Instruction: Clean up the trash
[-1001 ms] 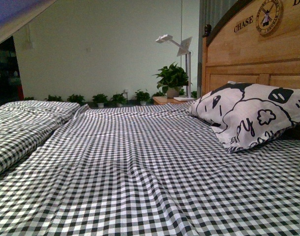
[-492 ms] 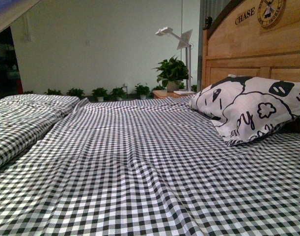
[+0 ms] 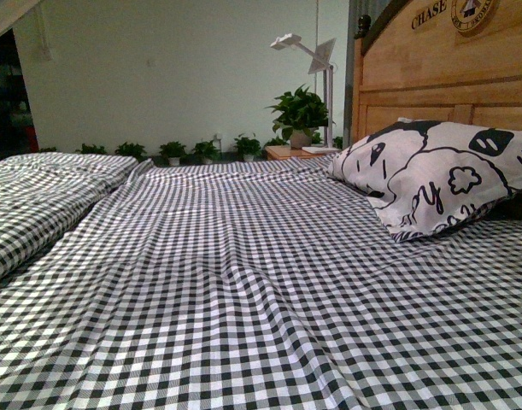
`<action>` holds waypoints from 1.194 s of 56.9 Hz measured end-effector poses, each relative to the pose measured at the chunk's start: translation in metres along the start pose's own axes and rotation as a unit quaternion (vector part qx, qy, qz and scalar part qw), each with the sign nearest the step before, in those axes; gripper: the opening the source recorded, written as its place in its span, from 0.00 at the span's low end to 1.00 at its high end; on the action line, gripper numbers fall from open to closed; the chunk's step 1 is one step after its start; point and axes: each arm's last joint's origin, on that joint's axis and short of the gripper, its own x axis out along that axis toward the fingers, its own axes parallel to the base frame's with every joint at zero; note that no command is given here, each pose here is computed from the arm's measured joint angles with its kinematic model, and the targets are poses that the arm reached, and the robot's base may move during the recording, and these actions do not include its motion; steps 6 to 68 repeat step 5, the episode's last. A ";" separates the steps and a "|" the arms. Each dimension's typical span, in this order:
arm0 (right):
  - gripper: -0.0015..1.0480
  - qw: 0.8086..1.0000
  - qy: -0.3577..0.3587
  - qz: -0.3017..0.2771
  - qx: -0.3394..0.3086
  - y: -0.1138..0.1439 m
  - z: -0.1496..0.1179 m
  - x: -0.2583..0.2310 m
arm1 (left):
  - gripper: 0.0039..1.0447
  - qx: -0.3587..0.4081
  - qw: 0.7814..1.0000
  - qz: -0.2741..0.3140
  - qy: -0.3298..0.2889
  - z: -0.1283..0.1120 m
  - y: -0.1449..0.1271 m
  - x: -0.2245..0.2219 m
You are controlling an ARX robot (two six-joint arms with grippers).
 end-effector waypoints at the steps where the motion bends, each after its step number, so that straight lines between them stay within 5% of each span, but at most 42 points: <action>1: 0.19 1.000 0.000 0.000 0.000 0.000 0.000 0.000 | 0.27 0.000 1.000 0.000 0.000 0.000 0.000 0.000; 68: 0.19 1.000 0.000 0.000 0.000 0.000 0.000 0.000 | 0.27 0.000 1.000 0.000 0.000 0.000 0.000 0.000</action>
